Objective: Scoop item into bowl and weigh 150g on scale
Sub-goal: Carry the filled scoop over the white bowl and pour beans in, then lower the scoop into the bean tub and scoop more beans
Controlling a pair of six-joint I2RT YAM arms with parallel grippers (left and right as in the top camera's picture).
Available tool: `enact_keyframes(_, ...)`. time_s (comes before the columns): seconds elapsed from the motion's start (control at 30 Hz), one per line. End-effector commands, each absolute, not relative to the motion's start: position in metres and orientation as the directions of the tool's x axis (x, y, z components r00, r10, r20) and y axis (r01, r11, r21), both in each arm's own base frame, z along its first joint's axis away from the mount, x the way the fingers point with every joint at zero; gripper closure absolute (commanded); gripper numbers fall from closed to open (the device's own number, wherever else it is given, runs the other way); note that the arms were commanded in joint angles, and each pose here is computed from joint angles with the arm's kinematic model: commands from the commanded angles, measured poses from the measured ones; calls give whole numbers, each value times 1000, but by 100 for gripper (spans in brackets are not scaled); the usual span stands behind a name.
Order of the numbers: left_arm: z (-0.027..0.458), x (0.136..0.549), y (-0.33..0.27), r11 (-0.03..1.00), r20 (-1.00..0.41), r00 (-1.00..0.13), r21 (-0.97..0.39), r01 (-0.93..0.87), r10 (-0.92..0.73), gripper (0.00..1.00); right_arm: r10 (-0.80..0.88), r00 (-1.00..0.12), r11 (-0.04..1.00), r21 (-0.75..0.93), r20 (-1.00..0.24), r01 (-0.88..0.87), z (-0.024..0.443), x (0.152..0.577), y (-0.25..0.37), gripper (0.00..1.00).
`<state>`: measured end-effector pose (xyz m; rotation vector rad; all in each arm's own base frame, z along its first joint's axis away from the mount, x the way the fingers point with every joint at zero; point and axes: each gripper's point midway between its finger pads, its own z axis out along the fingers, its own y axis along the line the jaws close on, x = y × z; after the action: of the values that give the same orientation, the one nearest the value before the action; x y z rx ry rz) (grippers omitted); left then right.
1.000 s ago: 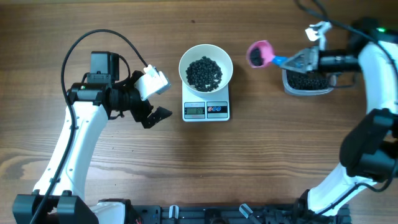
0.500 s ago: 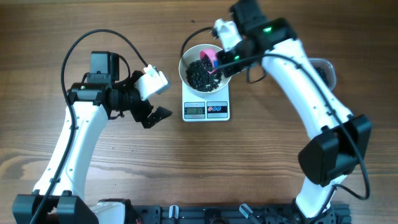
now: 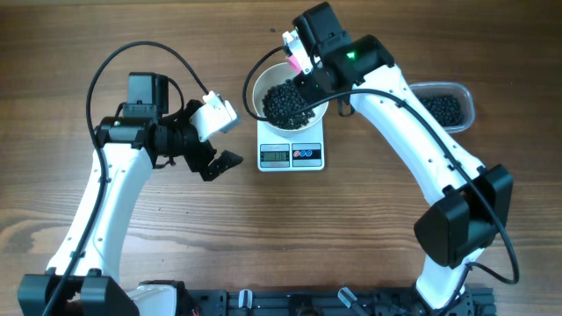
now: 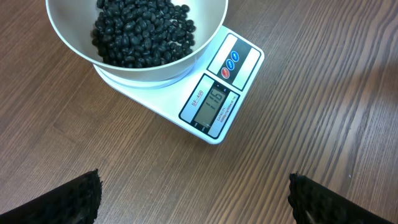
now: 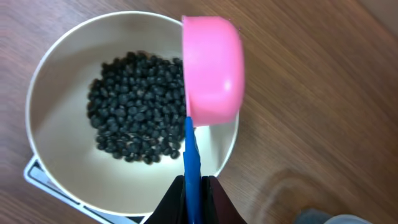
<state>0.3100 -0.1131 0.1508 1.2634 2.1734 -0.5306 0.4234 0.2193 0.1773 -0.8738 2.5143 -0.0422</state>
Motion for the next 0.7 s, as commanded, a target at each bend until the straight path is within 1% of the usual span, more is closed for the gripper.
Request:
enact_keyframes(0.0,156,308,-115,461,-664,-372,-45,886,649,0,-536,-662,812,-108,-524,-573,217,424,217,96)
enact_keyframes(0.13,156,308,-115,462,-664,-372,-45,886,649,0,-403,-707,861,21,-581,-508,247,426,182,96)
enact_keyframes(0.2,156,308,-115,462,-664,-372,-45,886,649,0,-307,-734,876,121,-606,-466,267,423,147,96)
enact_keyframes(0.27,156,308,-115,462,-664,-372,-45,886,649,0,-223,-778,914,151,-587,-376,272,421,104,96)
enact_keyframes(0.33,156,308,-115,462,-664,-372,-46,886,649,0,-149,-837,953,150,-527,-264,262,415,57,96)
enact_keyframes(0.4,156,308,-115,462,-664,-372,-45,886,649,0,-50,-893,989,101,-447,-105,242,404,-5,96)
enact_keyframes(0.47,156,308,-115,462,-664,-372,-45,886,649,0,13,-923,998,68,-384,-14,220,396,-41,96)
enact_keyframes(0.6,156,308,-115,462,-664,-372,-45,886,649,0,34,-967,999,42,-251,24,172,377,-61,96)
enact_keyframes(0.67,156,308,-115,462,-664,-372,-45,886,649,0,36,-978,998,53,-206,26,155,373,-59,96)
